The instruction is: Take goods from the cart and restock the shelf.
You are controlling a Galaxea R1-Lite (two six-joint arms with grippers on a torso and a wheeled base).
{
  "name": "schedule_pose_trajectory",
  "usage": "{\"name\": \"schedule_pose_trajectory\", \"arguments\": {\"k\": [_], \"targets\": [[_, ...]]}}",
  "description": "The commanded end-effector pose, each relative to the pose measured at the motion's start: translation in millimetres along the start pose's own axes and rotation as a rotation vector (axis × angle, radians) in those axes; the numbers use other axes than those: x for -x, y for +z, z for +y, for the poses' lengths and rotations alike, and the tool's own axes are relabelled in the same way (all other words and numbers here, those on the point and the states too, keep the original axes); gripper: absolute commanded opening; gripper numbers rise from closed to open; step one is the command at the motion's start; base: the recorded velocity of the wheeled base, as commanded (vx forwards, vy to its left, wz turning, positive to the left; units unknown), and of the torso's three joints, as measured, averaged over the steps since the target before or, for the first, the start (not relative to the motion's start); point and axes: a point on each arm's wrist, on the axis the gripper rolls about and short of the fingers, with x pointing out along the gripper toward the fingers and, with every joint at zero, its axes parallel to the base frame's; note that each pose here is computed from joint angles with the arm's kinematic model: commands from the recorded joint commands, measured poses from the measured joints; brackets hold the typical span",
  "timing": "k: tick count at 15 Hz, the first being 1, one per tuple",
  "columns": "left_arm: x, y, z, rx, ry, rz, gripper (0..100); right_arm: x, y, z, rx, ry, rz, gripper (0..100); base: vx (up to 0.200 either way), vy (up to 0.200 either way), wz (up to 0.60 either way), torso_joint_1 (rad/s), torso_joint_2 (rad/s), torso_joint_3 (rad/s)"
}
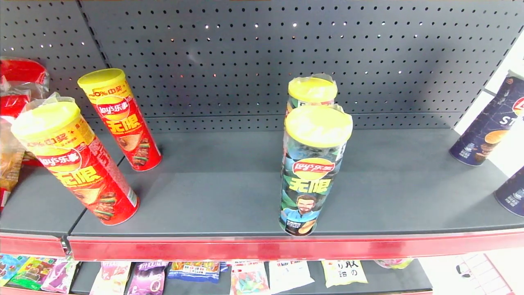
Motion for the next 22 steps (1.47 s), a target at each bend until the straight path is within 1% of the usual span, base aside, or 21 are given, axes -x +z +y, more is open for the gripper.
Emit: {"name": "schedule_pose_trajectory", "arguments": {"k": [1,3,4,5,6,7,8,9,10,11,12,13,14,15,16,17,18,19,20,21,22], "targets": [[38.9,-36.1,-16.7,0.219,0.235,-0.075,100,24.6,-11.0,4.4,-0.046,-0.149,-0.114,100,0.000,0.000,0.00,0.000,0.00,0.000],[35.1,-46.1,-27.5,0.278,0.347,-0.028,100,17.8,-9.4,10.0,-0.075,-0.258,-0.072,100,0.000,0.000,0.00,0.000,0.00,0.000],[31.8,-48.5,-31.6,0.303,0.398,-0.014,100,13.6,-14.7,12.3,-0.086,-0.309,-0.036,100,0.000,0.000,0.00,0.000,0.00,0.000],[26.1,-52.4,-36.7,0.338,0.466,0.008,100,9.1,-23.0,14.8,-0.100,-0.365,0.001,100,0.000,0.000,0.00,0.000,0.00,0.000],[22.5,-55.9,-40.3,0.359,0.505,0.016,100,5.3,-29.9,16.0,-0.110,-0.397,0.024,100,0.000,0.000,0.00,0.000,0.00,0.000],[15.3,-61.8,-42.6,0.382,0.504,0.012,100,-0.8,-44.2,17.6,-0.121,-0.422,0.045,100,0.000,0.000,0.00,0.000,0.00,0.000],[12.6,-55.8,-40.0,0.368,0.470,-0.068,100,-3.3,-56.4,18.6,-0.113,-0.361,0.032,100,0.000,0.000,0.00,0.000,0.00,0.000],[5.8,-48.9,-36.0,0.333,0.407,-0.186,100,-6.0,-70.7,20.1,-0.081,-0.271,-0.028,100,0.000,0.000,0.00,0.000,0.00,0.000],[-7.8,-48.9,-31.4,0.279,0.331,-0.289,100,-18.2,-80.5,16.9,-0.038,-0.249,-0.068,100,0.000,0.000,0.00,0.000,0.00,0.000],[-22.1,-55.4,-27.0,0.234,0.318,-0.354,100,-26.9,-83.1,13.8,-0.011,-0.257,-0.162,100,0.000,0.000,0.00,0.000,0.00,0.000],[-38.7,-67.8,-22.8,0.194,0.331,-0.433,100,-31.7,-83.0,12.2,0.017,-0.251,-0.262,100,0.000,0.000,0.00,0.000,0.00,0.000],[-38.8,-67.8,-22.3,0.191,0.350,-0.440,100,-32.1,-85.1,12.2,0.004,-0.251,-0.240,100,0.000,0.000,0.00,0.000,0.00,0.000],[-39.1,-69.7,-21.4,0.210,0.402,-0.417,100,-32.0,-85.1,12.1,0.006,-0.256,-0.237,100,0.000,0.000,0.00,0.000,0.00,0.000],[-39.0,-71.8,-19.6,0.235,0.499,-0.395,100,-32.0,-84.4,12.1,0.021,-0.256,-0.247,100,0.000,0.000,0.00,0.000,0.00,0.000],[-38.9,-73.4,-18.5,0.250,0.558,-0.378,100,-32.0,-84.1,12.1,0.034,-0.259,-0.249,100,0.000,0.000,0.00,0.000,0.00,0.000],[-38.8,-77.1,-17.0,0.313,0.658,-0.349,100,-32.4,-87.4,11.0,0.029,-0.309,-0.214,100,0.000,0.000,0.00,0.000,0.00,0.000],[-38.9,-77.2,-17.0,0.344,0.652,-0.358,100,-32.7,-92.1,9.8,-0.016,-0.363,-0.167,100,0.000,0.000,0.00,0.000,0.00,0.000],[-39.5,-77.2,-17.7,0.339,0.612,-0.359,100,-33.2,-90.7,9.6,-0.082,-0.347,-0.176,100,0.000,0.000,0.00,0.000,0.00,0.000],[-40.7,-76.8,-19.5,0.304,0.516,-0.357,100,-33.7,-90.7,9.6,-0.060,-0.342,-0.172,100,0.000,0.000,0.00,0.000,0.00,0.000],[-42.0,-77.3,-21.5,0.244,0.432,-0.341,100,-33.4,-91.2,10.0,-0.054,-0.338,-0.179,100,0.000,0.000,0.00,0.000,0.00,0.000],[-42.7,-78.9,-21.8,0.206,0.430,-0.316,100,-33.4,-91.4,10.1,-0.053,-0.334,-0.179,100,0.000,0.000,0.00,0.000,0.00,0.000]]}}
